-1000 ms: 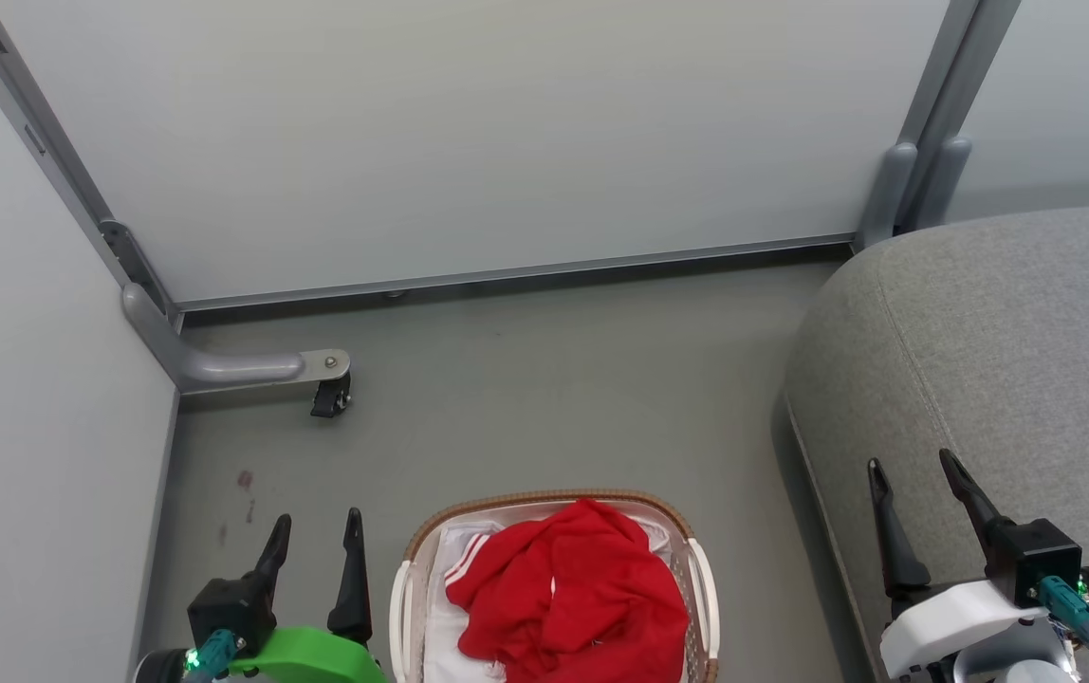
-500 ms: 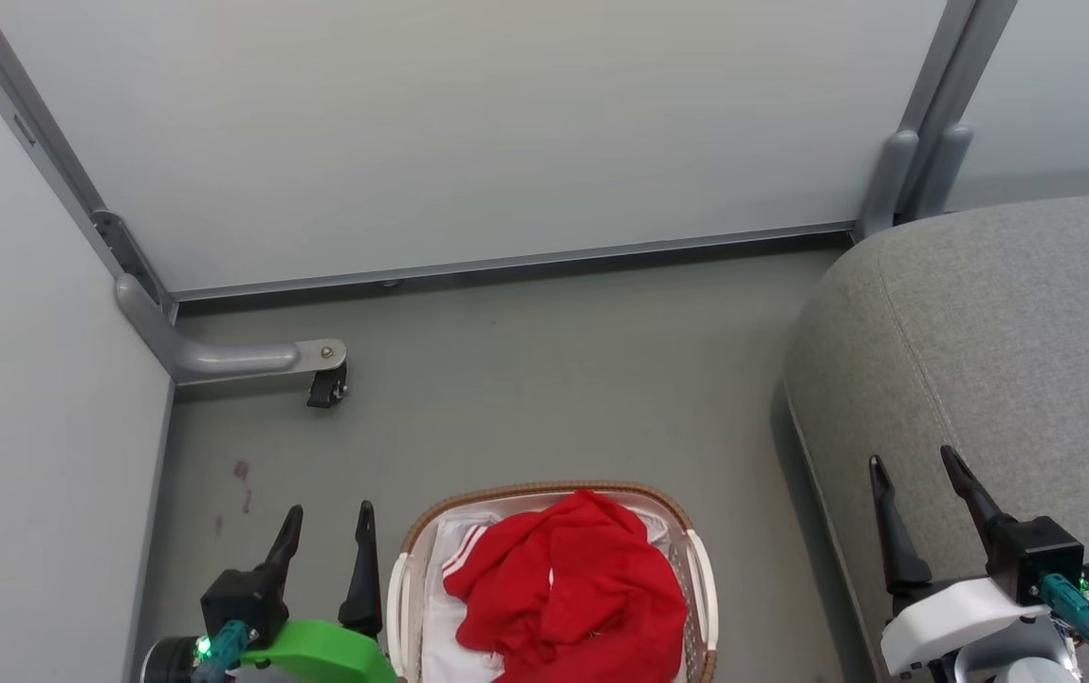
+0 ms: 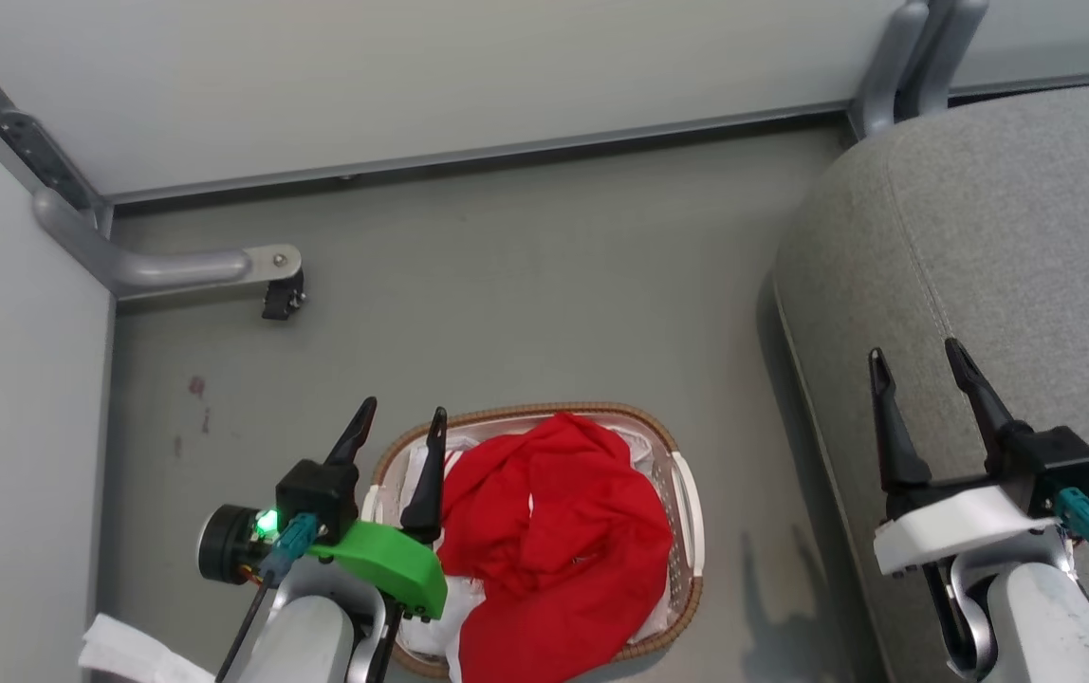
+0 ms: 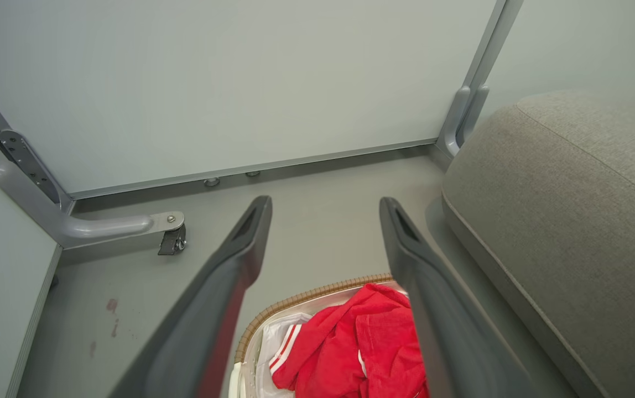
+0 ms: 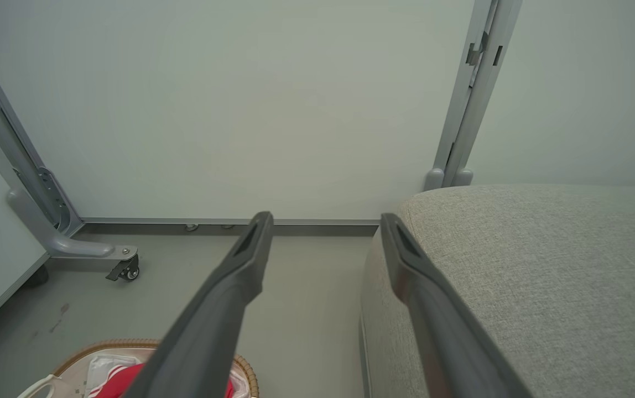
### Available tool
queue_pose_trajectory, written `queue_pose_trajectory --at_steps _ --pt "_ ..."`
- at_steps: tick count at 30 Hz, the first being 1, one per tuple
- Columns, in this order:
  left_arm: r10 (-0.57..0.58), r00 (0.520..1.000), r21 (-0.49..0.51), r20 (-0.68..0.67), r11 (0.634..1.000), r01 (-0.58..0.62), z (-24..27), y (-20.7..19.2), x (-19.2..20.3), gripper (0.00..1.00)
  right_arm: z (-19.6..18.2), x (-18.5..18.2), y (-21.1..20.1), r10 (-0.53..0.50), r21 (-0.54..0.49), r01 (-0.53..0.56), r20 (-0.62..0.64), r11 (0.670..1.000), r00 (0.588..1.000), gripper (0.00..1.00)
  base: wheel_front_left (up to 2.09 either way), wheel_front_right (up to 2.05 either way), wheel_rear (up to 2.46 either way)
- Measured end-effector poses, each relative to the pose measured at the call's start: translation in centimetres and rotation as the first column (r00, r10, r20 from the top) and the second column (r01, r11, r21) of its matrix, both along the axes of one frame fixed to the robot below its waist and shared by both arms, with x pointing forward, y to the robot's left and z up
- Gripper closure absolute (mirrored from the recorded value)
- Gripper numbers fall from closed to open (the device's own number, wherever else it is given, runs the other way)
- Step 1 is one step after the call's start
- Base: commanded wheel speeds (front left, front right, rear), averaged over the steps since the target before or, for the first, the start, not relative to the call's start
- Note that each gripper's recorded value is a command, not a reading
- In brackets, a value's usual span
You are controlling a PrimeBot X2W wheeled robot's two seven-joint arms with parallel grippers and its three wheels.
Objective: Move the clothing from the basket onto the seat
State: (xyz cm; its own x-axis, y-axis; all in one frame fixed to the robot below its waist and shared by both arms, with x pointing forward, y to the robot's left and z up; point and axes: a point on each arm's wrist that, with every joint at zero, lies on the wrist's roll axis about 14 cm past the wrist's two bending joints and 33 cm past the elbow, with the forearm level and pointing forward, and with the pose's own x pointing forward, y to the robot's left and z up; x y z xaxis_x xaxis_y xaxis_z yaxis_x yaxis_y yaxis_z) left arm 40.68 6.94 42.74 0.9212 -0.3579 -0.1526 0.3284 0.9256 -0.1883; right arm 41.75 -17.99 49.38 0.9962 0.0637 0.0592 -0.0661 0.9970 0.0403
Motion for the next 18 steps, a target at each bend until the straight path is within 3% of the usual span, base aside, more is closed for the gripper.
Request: queue_pose_trajectory --at_steps 9,18 --pt "-0.207 0.964 0.088 -0.167 0.971 0.224 -7.2 -4.8 1.6 0.0 -2.6 3.4 -1.0 -0.025 0.016 0.025 -0.047 1.0 0.999 0.0 0.0 0.0 0.0" --pt "-0.376 0.858 0.105 -0.349 0.895 0.434 -15.4 -8.6 0.4 0.0 -7.0 5.3 -2.0 -0.045 0.033 0.05 -0.135 0.998 0.99 0.0 0.0 0.0 0.0"
